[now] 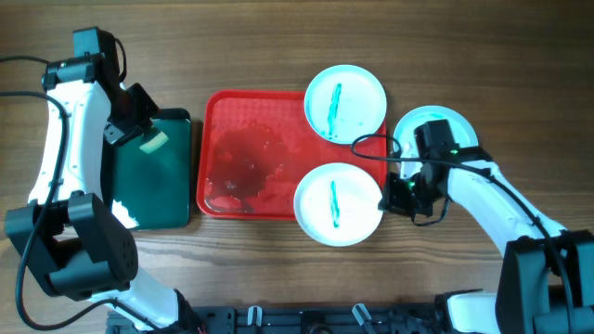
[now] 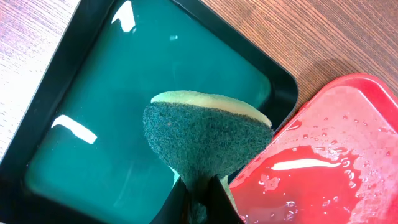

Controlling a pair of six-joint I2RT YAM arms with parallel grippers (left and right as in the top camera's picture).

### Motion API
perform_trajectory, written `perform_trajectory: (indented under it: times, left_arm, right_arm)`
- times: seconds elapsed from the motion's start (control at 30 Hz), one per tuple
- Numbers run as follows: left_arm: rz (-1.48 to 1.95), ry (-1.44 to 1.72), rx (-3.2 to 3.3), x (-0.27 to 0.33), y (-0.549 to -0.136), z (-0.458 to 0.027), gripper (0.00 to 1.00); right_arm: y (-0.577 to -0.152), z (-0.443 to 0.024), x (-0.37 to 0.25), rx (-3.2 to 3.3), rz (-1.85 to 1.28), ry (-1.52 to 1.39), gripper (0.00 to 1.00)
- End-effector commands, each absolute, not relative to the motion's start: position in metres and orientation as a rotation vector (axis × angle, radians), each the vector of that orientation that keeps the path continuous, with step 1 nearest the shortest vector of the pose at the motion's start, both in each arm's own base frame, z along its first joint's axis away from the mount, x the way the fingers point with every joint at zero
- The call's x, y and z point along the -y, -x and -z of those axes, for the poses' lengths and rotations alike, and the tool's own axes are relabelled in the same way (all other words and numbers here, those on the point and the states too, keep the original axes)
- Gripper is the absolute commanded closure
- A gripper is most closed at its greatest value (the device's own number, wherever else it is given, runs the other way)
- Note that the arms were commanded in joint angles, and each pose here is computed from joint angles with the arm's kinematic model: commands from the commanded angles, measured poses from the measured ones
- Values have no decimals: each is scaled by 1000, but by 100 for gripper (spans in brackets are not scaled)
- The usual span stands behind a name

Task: Clean dirty plates on tray and stack at the side
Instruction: 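Grasp the rim of the next plate with the right gripper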

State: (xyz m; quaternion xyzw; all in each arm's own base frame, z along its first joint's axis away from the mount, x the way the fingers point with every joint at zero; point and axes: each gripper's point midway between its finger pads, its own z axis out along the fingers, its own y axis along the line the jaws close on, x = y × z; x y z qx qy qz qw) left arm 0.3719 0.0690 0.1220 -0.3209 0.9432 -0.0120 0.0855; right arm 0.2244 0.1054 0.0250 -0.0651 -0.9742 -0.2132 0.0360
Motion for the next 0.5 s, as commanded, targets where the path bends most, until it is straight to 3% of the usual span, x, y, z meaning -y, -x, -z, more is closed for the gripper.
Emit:
perform_trajectory:
  times: [0.0, 0.2, 0.47]
  left_arm:
    - [52, 956, -2816, -69, -373, -120, 96]
    - [52, 956, -2816, -69, -373, -120, 96]
    - [51, 956, -2815, -69, -373, -120, 96]
  right_arm:
    - [-239, -45, -144, 2994, 750, 179, 96]
    - [-287, -70, -211, 3170, 890, 315, 96]
    - [-318, -35, -235, 3300, 821, 379, 96]
